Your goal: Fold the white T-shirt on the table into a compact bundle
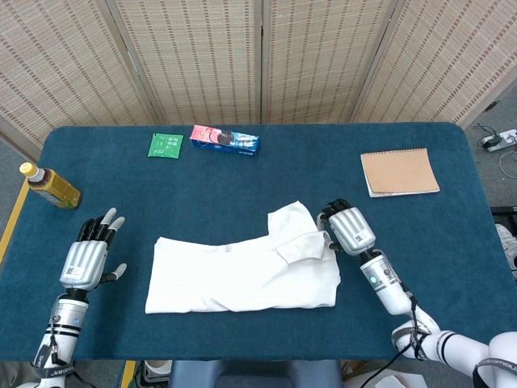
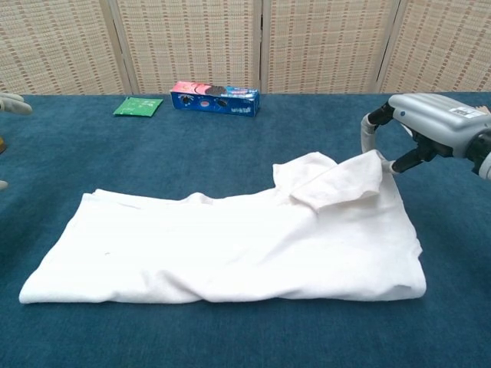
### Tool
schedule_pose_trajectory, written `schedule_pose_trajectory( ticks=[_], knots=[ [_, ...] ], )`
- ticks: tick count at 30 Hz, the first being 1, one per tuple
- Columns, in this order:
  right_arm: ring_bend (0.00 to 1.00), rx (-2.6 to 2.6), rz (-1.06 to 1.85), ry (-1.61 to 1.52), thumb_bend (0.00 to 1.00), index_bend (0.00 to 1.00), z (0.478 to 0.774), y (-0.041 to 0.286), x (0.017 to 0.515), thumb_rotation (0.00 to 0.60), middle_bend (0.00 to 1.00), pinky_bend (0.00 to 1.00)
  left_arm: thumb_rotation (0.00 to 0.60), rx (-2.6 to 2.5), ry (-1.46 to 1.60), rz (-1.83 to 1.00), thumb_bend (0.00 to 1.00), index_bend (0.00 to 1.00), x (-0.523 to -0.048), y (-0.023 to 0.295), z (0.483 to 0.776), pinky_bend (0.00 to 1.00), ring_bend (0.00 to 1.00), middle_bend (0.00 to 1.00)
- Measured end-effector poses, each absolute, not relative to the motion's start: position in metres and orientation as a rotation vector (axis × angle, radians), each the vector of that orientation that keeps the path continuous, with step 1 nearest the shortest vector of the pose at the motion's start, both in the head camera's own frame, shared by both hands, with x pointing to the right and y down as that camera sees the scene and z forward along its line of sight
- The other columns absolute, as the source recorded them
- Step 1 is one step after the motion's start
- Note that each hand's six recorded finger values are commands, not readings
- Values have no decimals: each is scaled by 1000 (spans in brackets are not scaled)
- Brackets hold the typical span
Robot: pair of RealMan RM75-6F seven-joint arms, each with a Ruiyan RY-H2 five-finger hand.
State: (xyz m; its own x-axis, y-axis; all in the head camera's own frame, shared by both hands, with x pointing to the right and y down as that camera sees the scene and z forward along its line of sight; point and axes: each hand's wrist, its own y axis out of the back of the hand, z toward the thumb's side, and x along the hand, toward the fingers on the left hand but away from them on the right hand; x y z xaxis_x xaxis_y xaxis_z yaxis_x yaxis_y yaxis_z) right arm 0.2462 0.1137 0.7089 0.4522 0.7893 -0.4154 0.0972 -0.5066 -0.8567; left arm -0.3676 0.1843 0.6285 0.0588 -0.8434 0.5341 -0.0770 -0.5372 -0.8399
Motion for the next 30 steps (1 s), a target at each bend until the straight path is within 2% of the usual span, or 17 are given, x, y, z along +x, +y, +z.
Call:
schedule_pose_trajectory(
  ticks=[9,27,28,30],
  knots=[
    [285,-1893,1114,-762,589,833,722,97,237,600,475,230,600,-1709,941,-1550,254,0,-372,187,628,2,0,0],
    [285,-1881,1175,-741,582,832,741,88,235,600,465,231,600,-1717,952,-1554,253,0,-376,189,627,2,0,0],
    [285,-1883,1178,-738,577,817,742,88,234,600,448,231,600,-1716,952,-1555,254,0,-376,189,627,2,0,0],
    [272,-1885,1188,-725,560,702,745,88,233,600,399,231,600,-1714,953,-1557,253,0,-377,189,627,2,0,0]
  ],
)
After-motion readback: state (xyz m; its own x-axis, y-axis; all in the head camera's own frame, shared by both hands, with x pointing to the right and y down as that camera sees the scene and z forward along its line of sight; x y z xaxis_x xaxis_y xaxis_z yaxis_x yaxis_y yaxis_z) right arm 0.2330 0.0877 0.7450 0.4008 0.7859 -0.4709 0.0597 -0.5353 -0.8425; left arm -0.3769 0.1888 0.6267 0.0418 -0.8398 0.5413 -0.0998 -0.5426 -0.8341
